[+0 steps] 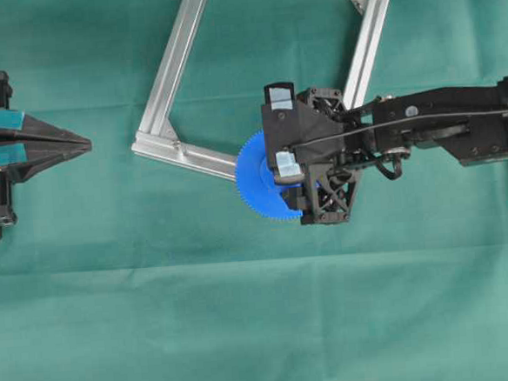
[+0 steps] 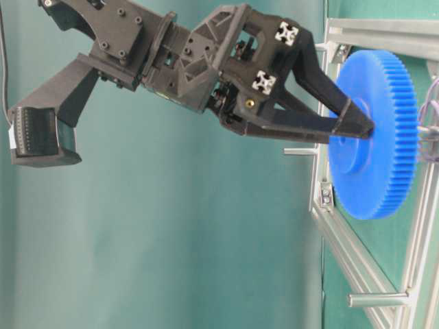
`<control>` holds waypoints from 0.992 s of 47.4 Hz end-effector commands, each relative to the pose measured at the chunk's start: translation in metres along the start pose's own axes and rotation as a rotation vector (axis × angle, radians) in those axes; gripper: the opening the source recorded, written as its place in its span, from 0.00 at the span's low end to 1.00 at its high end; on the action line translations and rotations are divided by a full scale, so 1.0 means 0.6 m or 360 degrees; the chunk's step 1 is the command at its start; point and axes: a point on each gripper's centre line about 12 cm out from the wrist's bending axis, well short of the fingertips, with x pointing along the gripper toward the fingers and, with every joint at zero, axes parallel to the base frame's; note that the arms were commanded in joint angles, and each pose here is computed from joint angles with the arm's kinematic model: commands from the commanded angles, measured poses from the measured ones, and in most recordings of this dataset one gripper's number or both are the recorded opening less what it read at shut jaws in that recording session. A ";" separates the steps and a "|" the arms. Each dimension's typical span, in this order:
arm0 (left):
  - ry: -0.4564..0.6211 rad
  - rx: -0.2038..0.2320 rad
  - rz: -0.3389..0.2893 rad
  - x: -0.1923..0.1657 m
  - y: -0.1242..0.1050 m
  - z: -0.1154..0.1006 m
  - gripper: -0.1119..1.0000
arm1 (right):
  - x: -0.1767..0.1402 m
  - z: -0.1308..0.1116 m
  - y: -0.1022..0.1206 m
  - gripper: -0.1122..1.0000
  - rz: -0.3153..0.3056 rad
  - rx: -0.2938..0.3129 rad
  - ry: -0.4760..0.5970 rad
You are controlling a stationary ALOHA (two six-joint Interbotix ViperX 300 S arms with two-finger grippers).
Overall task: Find the location of the shaft and insert the gear.
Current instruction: 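Align the gear's center hole with the metal shaft using the right gripper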
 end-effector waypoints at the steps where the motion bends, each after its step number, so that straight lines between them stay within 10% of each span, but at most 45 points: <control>1: -0.0012 -0.0006 0.0007 0.003 0.001 0.006 0.11 | -0.014 0.005 0.007 0.72 0.0019 -0.0002 -0.0036; 47: -0.0003 -0.0009 0.0007 0.003 0.001 0.004 0.11 | -0.016 0.004 -0.032 0.72 -0.0026 0.0051 -0.0101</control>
